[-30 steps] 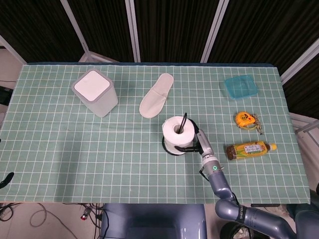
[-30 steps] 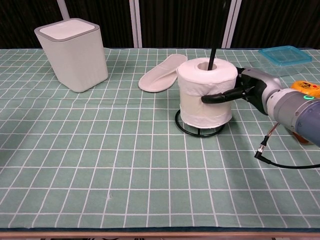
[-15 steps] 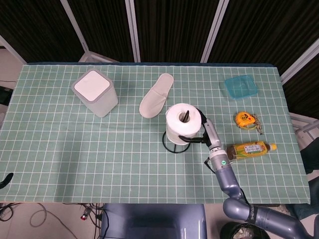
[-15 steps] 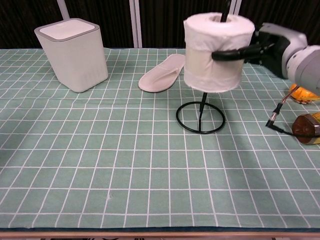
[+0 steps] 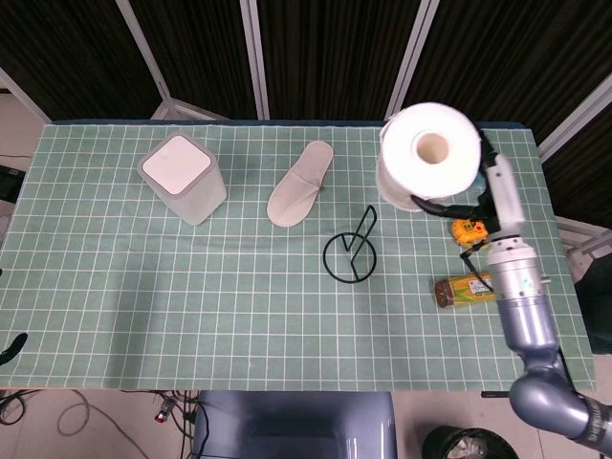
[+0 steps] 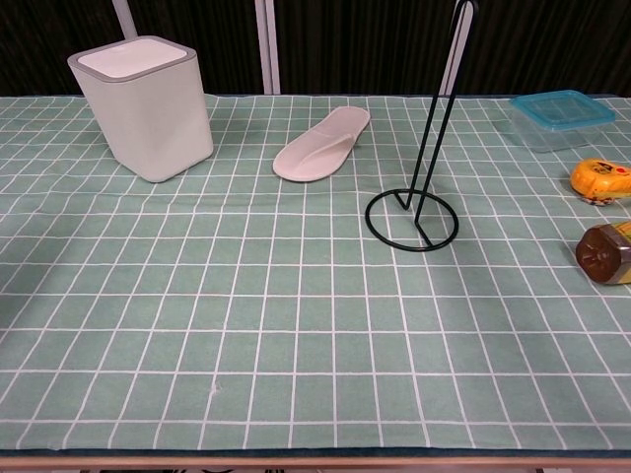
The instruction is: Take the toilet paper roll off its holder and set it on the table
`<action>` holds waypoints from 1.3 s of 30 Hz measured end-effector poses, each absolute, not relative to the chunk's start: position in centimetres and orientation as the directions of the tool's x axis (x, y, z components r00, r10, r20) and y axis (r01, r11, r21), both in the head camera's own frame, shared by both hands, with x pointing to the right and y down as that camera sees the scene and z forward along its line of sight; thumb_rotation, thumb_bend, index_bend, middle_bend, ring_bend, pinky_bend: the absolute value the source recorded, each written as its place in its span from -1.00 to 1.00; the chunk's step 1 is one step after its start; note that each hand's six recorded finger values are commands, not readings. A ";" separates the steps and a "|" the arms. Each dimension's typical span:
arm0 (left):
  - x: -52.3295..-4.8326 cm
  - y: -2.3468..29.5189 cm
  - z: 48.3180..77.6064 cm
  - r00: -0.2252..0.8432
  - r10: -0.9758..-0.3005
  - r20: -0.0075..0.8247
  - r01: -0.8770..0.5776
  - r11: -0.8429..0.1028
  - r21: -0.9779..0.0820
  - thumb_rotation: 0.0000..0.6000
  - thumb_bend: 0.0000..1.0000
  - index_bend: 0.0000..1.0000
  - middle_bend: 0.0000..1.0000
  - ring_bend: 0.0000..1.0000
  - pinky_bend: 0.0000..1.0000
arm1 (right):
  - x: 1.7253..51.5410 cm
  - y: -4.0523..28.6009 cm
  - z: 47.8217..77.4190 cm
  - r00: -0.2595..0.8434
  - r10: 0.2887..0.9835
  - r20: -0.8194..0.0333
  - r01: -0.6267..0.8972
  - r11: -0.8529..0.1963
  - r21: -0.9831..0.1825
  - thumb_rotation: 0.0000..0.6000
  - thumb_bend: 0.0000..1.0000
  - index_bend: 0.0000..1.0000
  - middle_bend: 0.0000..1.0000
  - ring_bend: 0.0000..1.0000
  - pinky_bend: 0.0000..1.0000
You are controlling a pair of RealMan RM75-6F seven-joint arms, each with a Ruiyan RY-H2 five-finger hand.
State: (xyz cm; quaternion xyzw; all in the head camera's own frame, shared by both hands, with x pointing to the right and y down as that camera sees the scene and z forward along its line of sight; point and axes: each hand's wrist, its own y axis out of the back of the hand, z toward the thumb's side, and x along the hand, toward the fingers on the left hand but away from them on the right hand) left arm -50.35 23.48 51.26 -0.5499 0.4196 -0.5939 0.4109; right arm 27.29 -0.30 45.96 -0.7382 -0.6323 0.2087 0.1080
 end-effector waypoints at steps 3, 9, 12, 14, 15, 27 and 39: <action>-50.3 23.5 51.2 -0.057 -0.950 0.307 0.024 -0.309 -0.951 1.00 -0.65 -0.89 -1.00 -1.00 -0.97 | 29.5 -0.9 43.2 0.069 0.987 -0.146 0.866 -0.132 -0.483 1.00 -1.00 -0.63 -0.65 -0.27 -0.45; -50.4 23.5 51.1 -0.057 -0.950 0.306 0.021 -0.308 -0.951 1.00 -0.65 -0.89 -1.00 -1.00 -0.97 | 34.4 -0.3 42.6 -0.019 0.982 -0.186 0.839 -0.086 -0.538 1.00 -1.00 -0.64 -0.65 -0.27 -0.45; -50.3 23.6 51.1 -0.056 -0.950 0.307 0.024 -0.309 -0.951 1.00 -0.65 -0.89 -1.00 -1.00 -0.97 | 36.1 0.8 43.9 -0.028 0.973 -0.228 0.836 -0.102 -0.540 1.00 -1.00 -0.63 -0.65 -0.27 -0.45; -50.1 23.6 51.1 -0.053 -0.950 0.307 0.027 -0.309 -0.951 1.00 -0.65 -0.89 -1.00 -1.00 -0.97 | 37.0 1.9 45.1 -0.022 0.966 -0.256 0.825 -0.127 -0.551 1.00 -1.00 -0.63 -0.65 -0.27 -0.45; -50.1 23.6 51.2 -0.051 -0.950 0.308 0.028 -0.309 -0.951 1.00 -0.65 -0.89 -1.00 -1.00 -0.97 | 37.4 2.4 45.6 -0.017 0.963 -0.269 0.819 -0.141 -0.556 1.00 -1.00 -0.63 -0.65 -0.27 -0.45; -50.2 23.6 51.1 -0.054 -0.950 0.306 0.031 -0.308 -0.951 1.00 -0.65 -0.89 -1.00 -1.00 -0.97 | 38.4 12.8 55.2 0.133 0.859 -0.494 0.787 -0.395 -0.475 1.00 -1.00 -0.62 -0.65 -0.27 -0.47; -50.3 23.6 51.0 -0.057 -0.951 0.304 0.026 -0.306 -0.952 1.00 -0.65 -0.89 -1.00 -1.00 -0.97 | 32.1 20.8 60.1 0.331 0.785 -0.524 0.812 -0.520 -0.264 1.00 -1.00 -0.62 -0.65 -0.27 -0.59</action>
